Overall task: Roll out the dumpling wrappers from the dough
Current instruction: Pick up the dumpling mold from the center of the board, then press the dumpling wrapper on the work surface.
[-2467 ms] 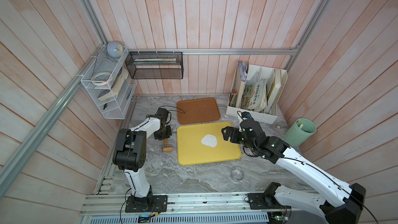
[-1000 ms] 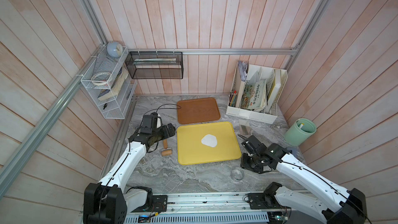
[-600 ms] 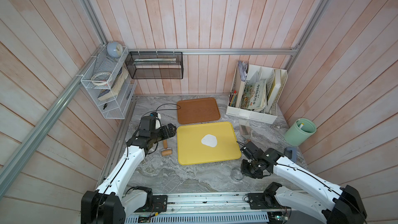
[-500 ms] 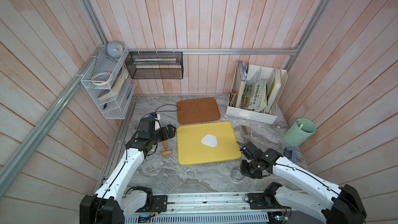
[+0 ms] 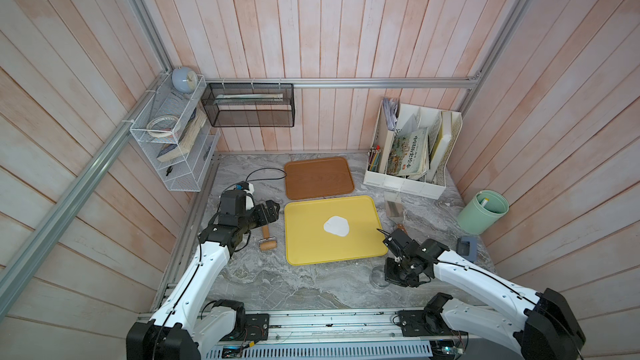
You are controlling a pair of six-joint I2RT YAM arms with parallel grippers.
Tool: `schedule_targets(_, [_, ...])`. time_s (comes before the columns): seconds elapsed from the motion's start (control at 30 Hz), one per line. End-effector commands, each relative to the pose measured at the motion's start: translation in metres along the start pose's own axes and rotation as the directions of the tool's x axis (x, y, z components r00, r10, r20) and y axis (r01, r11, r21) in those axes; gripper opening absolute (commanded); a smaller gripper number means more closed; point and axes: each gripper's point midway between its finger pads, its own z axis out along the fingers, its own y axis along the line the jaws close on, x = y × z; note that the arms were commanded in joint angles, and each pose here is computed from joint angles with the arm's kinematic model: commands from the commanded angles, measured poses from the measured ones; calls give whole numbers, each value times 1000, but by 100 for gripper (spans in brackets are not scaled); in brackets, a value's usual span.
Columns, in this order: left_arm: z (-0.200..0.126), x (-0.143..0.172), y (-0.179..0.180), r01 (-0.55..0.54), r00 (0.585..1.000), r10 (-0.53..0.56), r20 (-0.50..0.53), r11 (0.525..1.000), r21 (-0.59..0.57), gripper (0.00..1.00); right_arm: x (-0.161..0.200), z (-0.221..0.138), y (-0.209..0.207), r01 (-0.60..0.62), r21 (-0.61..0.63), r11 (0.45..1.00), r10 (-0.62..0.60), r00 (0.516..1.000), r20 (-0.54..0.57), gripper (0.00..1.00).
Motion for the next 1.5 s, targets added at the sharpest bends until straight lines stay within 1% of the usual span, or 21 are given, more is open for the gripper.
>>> schedule_targets(0.0, [-3,2,-3,-25,1000,25,12,999,29,100,-2,0,-5,27,42,999,-27,1000,11,5])
schedule_targets(0.07, [-3,2,-4,-24,1000,24,10,999,31,100,-5,-4,-3,35,39,999,-36,999,18,0])
schedule_targets(0.23, [-1,5,-5,-7,1000,7,-7,999,42,100,-15,-28,9,53,28,998,-55,997,54,0])
schedule_targets(0.33, [0,8,-13,16,1000,-15,-16,996,89,100,-28,-52,26,68,1,998,-68,993,93,0])
schedule_targets(0.4, [2,11,-18,59,998,-56,-23,990,126,100,-39,-66,40,90,-16,996,-87,989,117,0])
schedule_targets(0.53, [9,25,-39,126,992,-117,-50,960,250,92,-73,-76,64,141,12,990,-141,974,180,0])
schedule_targets(0.67, [21,36,-50,148,988,-125,-95,945,291,86,-106,-69,97,198,5,980,-196,965,174,0])
schedule_targets(0.8, [28,43,-56,164,984,-129,-126,930,330,80,-130,-59,125,241,-13,970,-235,954,188,0])
schedule_targets(0.87, [31,45,-54,174,983,-141,-121,928,330,80,-143,-53,143,254,-53,966,-240,951,193,0])
schedule_targets(0.97, [35,46,-48,177,983,-150,-109,936,305,80,-155,-42,160,248,-87,965,-232,959,166,0])
schedule_targets(1.1, [38,46,-44,170,984,-146,-104,942,290,81,-160,-31,172,254,-94,963,-240,962,133,0])
schedule_targets(1.33, [37,38,-41,130,990,-113,-82,959,251,83,-163,-12,178,255,-81,964,-249,965,79,0])
schedule_targets(1.47, [37,38,-41,122,991,-104,-85,962,246,84,-167,-2,181,243,-81,967,-239,969,61,0])
